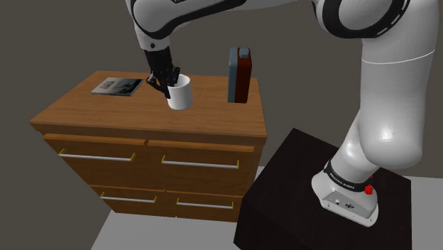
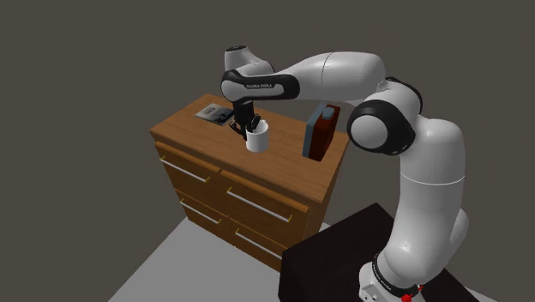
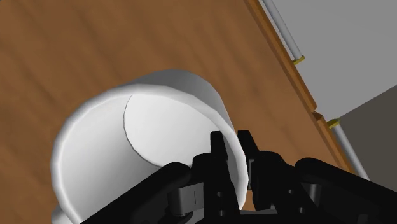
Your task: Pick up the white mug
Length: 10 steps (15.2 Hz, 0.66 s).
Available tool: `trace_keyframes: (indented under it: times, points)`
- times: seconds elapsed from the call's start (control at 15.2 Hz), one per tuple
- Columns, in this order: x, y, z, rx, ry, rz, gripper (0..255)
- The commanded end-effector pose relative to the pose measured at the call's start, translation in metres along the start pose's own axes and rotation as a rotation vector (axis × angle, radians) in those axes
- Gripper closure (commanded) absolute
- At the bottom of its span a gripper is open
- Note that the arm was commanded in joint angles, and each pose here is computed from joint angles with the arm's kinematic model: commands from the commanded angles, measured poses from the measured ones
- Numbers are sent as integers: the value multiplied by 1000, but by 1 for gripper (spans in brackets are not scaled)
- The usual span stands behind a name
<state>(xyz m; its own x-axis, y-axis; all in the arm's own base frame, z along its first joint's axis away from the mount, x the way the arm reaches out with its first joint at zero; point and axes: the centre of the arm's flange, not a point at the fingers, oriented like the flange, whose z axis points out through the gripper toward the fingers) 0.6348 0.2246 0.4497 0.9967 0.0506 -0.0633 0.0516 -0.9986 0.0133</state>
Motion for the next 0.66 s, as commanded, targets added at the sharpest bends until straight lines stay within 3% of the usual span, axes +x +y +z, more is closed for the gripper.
trace_keyframes:
  times: [0.0,0.59]
  points:
    - [0,0,-11,0,0,0,255]
    - [-3,0,-48,0,0,0,255]
